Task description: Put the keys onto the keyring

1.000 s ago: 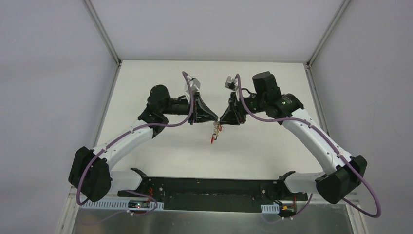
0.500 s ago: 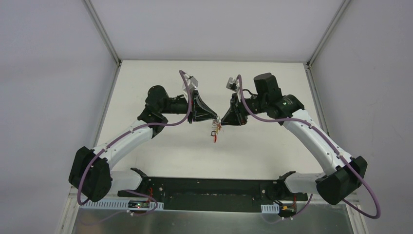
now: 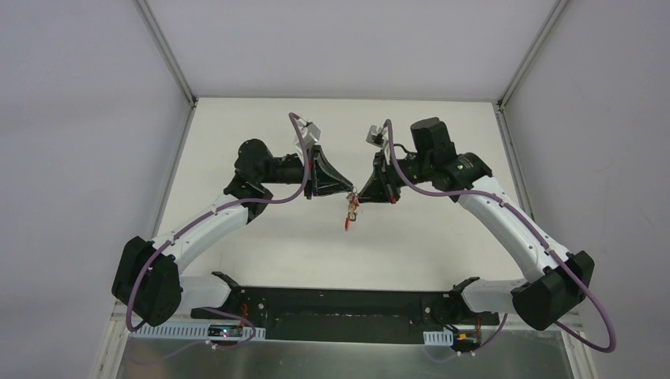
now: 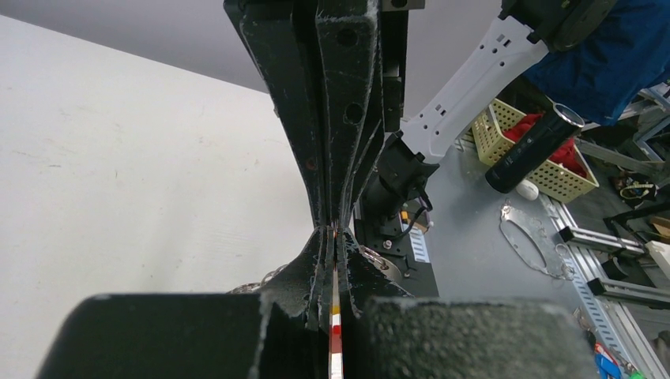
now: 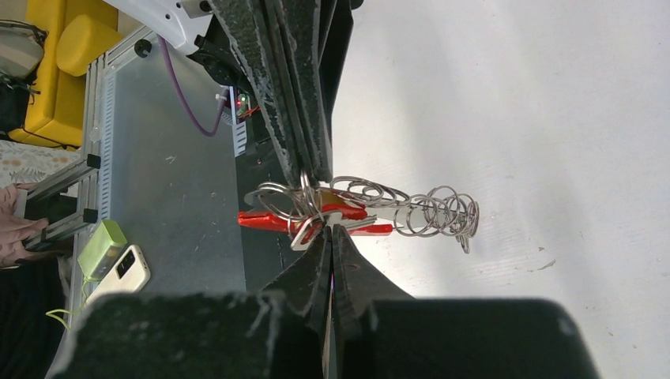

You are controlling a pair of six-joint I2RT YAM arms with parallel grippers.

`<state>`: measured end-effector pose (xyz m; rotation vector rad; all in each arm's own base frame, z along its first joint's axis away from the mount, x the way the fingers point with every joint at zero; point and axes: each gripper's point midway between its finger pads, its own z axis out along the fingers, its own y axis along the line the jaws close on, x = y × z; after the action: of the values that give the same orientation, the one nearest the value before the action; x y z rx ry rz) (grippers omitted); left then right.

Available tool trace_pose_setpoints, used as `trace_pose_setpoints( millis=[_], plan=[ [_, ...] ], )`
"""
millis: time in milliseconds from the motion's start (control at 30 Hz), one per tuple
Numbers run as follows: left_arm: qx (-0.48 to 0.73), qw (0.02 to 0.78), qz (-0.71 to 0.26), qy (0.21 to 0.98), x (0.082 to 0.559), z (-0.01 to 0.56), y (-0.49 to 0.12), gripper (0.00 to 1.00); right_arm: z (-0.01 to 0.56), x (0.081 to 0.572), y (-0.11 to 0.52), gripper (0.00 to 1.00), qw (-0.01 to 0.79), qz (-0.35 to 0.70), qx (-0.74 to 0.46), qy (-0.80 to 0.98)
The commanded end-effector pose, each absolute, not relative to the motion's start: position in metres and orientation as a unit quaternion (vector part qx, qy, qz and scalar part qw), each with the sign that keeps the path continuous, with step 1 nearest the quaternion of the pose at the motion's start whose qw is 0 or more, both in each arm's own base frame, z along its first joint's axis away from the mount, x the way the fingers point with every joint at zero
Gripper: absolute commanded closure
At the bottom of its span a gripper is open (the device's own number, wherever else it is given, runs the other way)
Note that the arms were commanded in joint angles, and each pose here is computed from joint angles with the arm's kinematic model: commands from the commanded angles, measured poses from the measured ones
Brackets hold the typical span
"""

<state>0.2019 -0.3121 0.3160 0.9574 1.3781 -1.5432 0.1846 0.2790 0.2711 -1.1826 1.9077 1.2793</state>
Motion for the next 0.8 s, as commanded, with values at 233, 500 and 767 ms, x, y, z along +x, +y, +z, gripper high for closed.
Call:
trace_pose_setpoints(
  millis=[233,500,767],
  plan=[
    [0.398,0.443,-0.632,0.496,0.193,0.343,-0.309,1.00,0.279,0.181,0.288,1.00,0.276,0.496,-0.449,0.690],
    [0.403,0.443,-0.632,0.492,0.190,0.343,-0.308,1.00,0.277,0.181,0.288,1.00,0.276,0.490,-0.455,0.691],
    [0.414,0.441,-0.632,0.485,0.187,0.344,-0.307,1.00,0.286,0.180,0.273,0.83,0.314,0.467,-0.462,0.685]
  ],
)
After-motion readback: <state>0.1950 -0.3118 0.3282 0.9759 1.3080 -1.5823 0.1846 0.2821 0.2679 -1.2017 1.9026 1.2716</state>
